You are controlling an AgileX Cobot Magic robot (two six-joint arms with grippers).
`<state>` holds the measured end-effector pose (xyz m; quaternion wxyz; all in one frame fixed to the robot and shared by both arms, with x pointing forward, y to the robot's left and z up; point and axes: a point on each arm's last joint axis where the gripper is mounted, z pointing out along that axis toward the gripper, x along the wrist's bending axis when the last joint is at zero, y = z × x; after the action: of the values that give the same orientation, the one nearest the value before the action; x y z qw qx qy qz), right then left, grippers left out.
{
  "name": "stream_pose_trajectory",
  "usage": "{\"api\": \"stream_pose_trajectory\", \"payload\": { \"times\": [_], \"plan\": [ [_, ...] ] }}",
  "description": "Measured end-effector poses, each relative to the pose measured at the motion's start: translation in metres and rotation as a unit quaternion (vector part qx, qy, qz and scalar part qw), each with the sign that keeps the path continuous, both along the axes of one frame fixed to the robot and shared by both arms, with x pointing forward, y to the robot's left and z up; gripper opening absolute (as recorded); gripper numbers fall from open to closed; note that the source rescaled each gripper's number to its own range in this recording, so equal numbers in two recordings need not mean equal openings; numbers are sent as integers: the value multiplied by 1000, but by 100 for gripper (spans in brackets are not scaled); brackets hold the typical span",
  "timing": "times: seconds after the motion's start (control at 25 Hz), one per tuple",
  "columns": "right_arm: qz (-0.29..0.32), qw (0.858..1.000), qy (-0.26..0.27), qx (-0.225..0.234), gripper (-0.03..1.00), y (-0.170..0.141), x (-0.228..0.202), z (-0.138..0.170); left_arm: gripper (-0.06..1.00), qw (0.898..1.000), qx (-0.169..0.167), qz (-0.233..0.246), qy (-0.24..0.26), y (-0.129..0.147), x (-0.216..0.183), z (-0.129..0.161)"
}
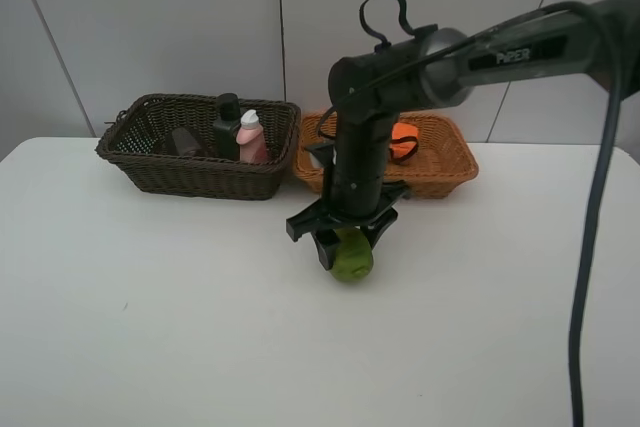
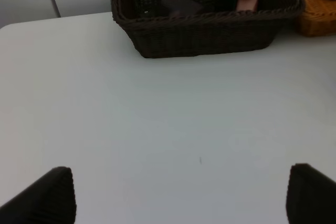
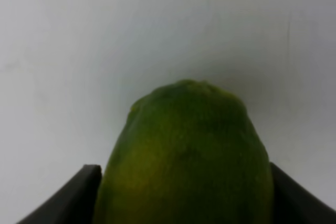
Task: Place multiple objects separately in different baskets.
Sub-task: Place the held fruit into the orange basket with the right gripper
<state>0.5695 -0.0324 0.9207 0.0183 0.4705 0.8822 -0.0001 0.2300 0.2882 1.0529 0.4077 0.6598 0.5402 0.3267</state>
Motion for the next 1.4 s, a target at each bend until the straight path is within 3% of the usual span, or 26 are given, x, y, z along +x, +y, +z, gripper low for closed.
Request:
{"api": "stream_pose_trajectory", "payload": {
  "times": [0.36,0.6,0.8,1.12,1.28,1.4],
  "plan": [
    [12,999,-48,-7,42,-6,2,56,98,1000,0,0,0,0,0,0],
    [29,991,-123,-34,42,-12,15,92,98,1000,0,0,0,0,0,0],
    [51,976,-198,-67,42,-16,29,107,98,1000,0,0,0,0,0,0],
    [34,957,-289,4,42,-35,68,112,98,1000,0,0,0,0,0,0],
    [3,954,-297,51,42,-44,88,98,98,1000,0,0,0,0,0,0],
    [-9,954,-293,61,42,-49,99,82,98,1000,0,0,0,0,0,0]
  ]
}}
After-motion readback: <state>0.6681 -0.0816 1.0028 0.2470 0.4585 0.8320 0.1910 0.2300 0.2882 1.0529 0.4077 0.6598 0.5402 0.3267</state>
